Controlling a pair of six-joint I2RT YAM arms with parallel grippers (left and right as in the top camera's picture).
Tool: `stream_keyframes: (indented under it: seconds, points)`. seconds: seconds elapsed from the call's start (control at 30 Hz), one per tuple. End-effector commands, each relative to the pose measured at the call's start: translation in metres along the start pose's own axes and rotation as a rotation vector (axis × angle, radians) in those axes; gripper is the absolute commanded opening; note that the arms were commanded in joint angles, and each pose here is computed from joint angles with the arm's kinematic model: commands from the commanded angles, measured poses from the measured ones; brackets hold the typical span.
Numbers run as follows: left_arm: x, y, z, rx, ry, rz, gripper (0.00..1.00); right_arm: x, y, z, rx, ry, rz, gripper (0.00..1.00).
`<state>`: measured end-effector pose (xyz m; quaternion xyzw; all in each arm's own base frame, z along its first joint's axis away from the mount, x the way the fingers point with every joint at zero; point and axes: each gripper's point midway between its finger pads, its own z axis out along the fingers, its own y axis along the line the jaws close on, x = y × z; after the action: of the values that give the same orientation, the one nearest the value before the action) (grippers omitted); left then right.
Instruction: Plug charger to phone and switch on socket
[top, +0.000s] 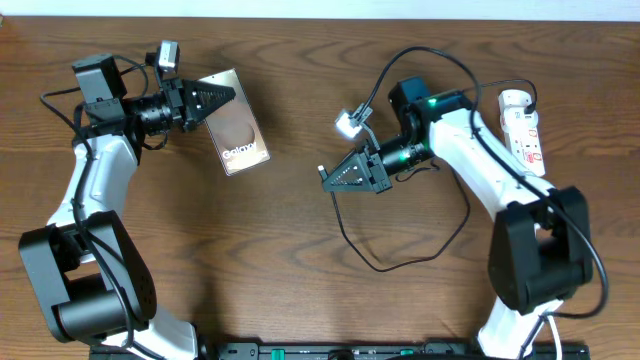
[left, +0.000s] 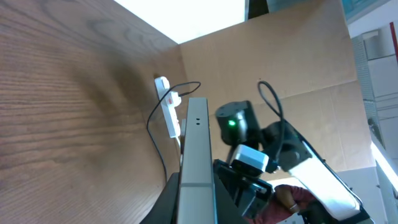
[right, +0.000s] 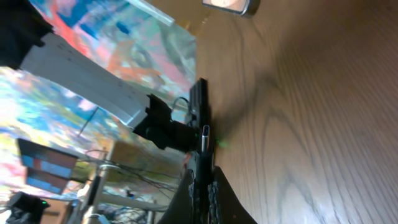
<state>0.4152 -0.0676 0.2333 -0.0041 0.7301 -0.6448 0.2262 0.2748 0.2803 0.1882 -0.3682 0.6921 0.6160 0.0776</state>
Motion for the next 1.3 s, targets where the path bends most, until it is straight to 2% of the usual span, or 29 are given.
stream_keyframes:
  seconds: [0.0, 0.07, 0.23, 0.43, 0.9, 1.27]
  points:
    - [0.007, -0.009, 0.003, 0.048, 0.038, 0.02, 0.07, -0.002, -0.004, 0.014, -0.144, -0.068, 0.025, 0.01]
    - [0.008, -0.011, 0.007, 0.052, 0.047, 0.028, 0.07, -0.002, -0.012, 0.025, -0.207, -0.093, 0.025, 0.01]
    - [0.009, -0.014, 0.012, 0.059, 0.06, 0.057, 0.07, 0.009, -0.024, 0.046, -0.234, -0.049, 0.067, 0.01]
    - [0.007, -0.015, 0.013, 0.061, 0.059, 0.087, 0.07, 0.013, -0.016, 0.066, -0.262, -0.01, 0.005, 0.01]
    - [0.007, -0.018, 0.016, 0.069, 0.063, 0.159, 0.07, 0.007, -0.018, 0.071, -0.268, -0.013, -0.074, 0.01]
    - [0.007, -0.018, 0.017, 0.068, 0.064, 0.144, 0.08, -0.019, -0.024, 0.081, -0.277, -0.003, -0.093, 0.01]
